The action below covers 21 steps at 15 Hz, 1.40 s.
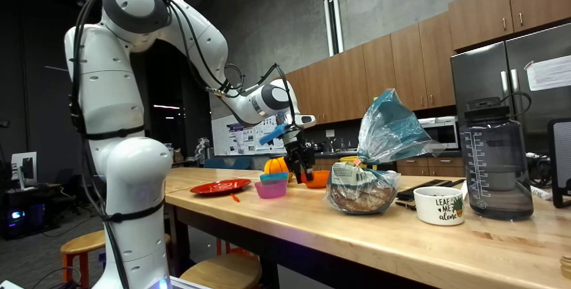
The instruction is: Pick up the red toy and put it in the blue bowl
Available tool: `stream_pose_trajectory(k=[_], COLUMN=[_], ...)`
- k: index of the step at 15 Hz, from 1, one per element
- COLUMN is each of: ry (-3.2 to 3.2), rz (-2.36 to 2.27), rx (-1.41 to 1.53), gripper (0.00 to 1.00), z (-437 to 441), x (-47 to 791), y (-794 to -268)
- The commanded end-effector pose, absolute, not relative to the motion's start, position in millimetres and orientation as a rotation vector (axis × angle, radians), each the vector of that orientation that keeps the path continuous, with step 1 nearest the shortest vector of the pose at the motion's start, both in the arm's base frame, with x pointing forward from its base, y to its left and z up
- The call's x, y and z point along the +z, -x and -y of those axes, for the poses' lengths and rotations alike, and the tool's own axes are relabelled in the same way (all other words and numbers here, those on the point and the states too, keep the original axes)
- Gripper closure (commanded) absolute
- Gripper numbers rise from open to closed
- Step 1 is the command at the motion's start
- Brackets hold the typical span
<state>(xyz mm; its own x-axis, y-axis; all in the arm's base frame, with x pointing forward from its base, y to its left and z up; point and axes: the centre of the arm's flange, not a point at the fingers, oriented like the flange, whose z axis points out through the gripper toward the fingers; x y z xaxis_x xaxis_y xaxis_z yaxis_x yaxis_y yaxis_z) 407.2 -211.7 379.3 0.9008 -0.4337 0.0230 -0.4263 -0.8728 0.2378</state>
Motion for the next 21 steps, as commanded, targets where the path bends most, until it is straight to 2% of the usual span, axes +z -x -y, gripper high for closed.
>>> stream_pose_trajectory(k=[1, 15, 21], ry=[-2.859, -3.056, -3.092], rz=[0.561, 0.423, 0.26], rx=[-0.063, 0.208, 0.219], gripper=[0.75, 0.75, 0.75], z=[185.9, 114.2, 87.4], x=[406.4, 428.5, 427.2], y=[-387.2, -403.9, -417.1])
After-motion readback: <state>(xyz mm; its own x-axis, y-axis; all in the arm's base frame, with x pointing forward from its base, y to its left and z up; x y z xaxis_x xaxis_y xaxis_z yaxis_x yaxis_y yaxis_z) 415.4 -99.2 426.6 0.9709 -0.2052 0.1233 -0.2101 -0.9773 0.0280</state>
